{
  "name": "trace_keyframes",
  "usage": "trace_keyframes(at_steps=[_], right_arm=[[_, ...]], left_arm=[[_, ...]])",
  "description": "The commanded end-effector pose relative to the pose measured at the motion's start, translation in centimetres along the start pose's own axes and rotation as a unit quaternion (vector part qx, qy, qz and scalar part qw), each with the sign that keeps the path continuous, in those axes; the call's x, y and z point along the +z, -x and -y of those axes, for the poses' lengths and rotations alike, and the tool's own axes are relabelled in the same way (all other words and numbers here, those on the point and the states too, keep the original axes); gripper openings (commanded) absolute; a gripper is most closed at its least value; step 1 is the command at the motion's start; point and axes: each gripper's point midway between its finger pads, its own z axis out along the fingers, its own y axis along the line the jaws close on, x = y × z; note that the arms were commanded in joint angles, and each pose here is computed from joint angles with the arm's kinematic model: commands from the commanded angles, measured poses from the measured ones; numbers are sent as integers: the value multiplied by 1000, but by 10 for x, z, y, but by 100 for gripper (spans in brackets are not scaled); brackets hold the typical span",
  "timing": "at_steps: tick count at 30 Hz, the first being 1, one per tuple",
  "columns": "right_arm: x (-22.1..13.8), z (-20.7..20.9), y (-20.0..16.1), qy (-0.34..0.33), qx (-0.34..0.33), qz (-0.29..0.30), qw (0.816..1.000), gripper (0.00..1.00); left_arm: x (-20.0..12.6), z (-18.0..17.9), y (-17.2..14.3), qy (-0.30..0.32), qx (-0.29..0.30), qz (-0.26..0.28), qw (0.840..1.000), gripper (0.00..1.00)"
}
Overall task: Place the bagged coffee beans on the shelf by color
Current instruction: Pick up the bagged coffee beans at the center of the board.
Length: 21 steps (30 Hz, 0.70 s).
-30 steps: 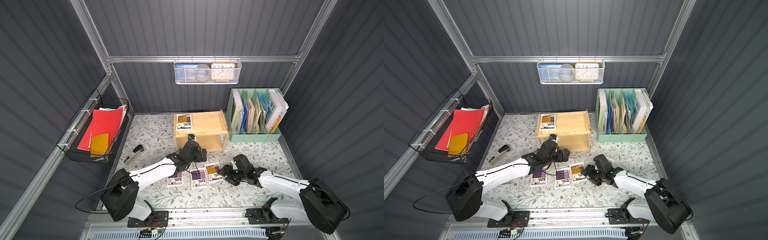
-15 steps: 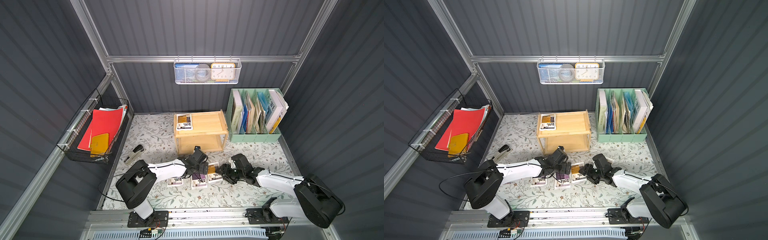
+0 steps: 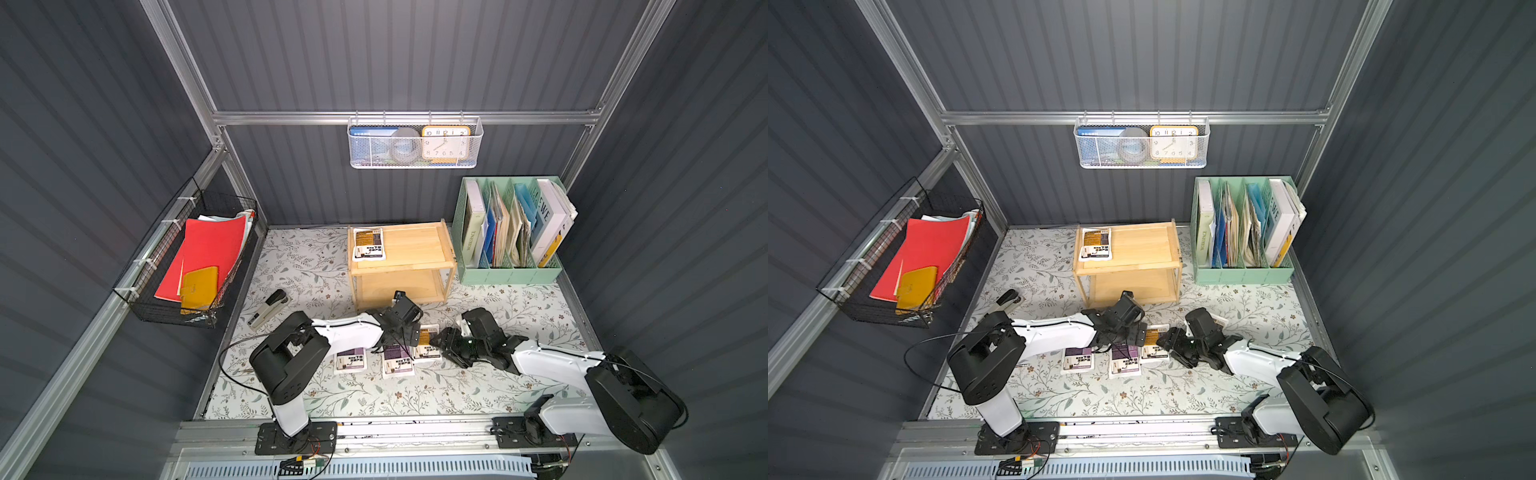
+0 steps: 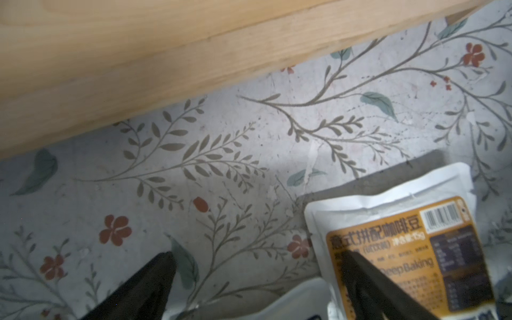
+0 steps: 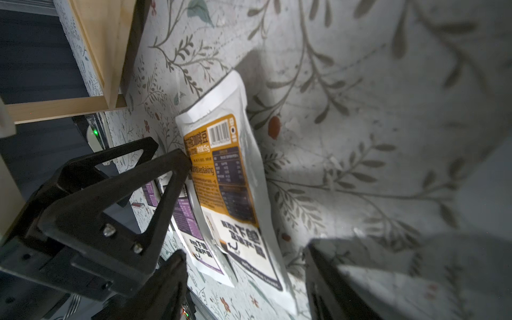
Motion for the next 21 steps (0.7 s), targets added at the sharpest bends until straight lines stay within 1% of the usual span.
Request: trace_keyframes(at_steps=[1,6,10,12,18,21], right_arm=[[4,52,-17,-82,30,-24,996,70],[10,50,-19,-68,39,-32,996,70],[17,47,-20,-53,48,-42,997,64],[19,46,-20,-50,50,-44,997,57],[17,43,-20,-45,51,-44,997,27],[12,41,-20,-43,49,-39,997,17]], left_arm=[[3,-9,-8,36,5,-16,999,100],[6,-11,-14,40,5,-23,999,100],[5,-9,-16,36,5,-22,999,100],[4,-9,-16,34,4,-21,999,100],[-4,-7,-11,28,-2,-10,1000,100],[-16,-3,0,19,-9,2,1000,100]])
